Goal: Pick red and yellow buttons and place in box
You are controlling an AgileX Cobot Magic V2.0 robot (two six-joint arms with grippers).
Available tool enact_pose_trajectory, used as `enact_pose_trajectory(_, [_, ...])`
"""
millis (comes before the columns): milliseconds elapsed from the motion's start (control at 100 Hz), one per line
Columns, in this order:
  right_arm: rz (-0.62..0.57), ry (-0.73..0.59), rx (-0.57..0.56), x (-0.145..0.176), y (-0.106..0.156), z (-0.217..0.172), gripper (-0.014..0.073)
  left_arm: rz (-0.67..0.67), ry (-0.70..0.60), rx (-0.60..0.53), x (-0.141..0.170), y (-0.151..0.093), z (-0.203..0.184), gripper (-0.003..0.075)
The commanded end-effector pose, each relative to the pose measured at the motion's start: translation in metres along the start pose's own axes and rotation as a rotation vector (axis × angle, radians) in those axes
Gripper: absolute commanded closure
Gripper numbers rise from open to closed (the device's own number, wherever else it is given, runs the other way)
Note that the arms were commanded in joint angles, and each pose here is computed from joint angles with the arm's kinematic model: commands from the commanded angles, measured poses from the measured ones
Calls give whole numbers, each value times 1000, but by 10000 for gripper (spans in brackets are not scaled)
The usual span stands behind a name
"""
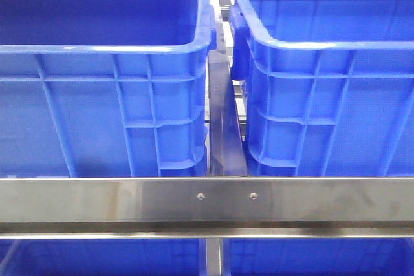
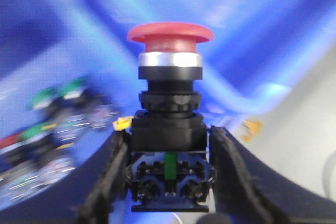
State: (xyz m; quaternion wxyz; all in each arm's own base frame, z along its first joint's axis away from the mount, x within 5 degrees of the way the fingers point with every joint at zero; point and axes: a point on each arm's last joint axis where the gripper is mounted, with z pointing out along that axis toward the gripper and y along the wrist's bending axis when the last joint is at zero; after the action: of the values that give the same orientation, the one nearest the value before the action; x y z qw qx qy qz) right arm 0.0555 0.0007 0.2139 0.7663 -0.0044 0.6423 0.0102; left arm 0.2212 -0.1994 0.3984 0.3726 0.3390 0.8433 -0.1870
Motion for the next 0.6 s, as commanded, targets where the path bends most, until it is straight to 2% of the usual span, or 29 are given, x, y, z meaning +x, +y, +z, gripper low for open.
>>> enact_pose_trajectory(0, [-7, -149, 9, -20, -1, -3, 663, 36, -120, 51, -13, -20, -20, 739])
enact_pose_trajectory(170, [71, -143, 0, -43, 0, -5, 663, 66, -118, 91, -13, -35, -20, 739])
enact_pose_trajectory(360, [107, -60, -46, -100, 4, -6, 663, 68, -118, 93, -12, -35, -20, 739])
enact_pose_trajectory(590, [92, 227, -105, -158, 11, 16, 663, 68, -118, 93, -12, -35, -20, 739])
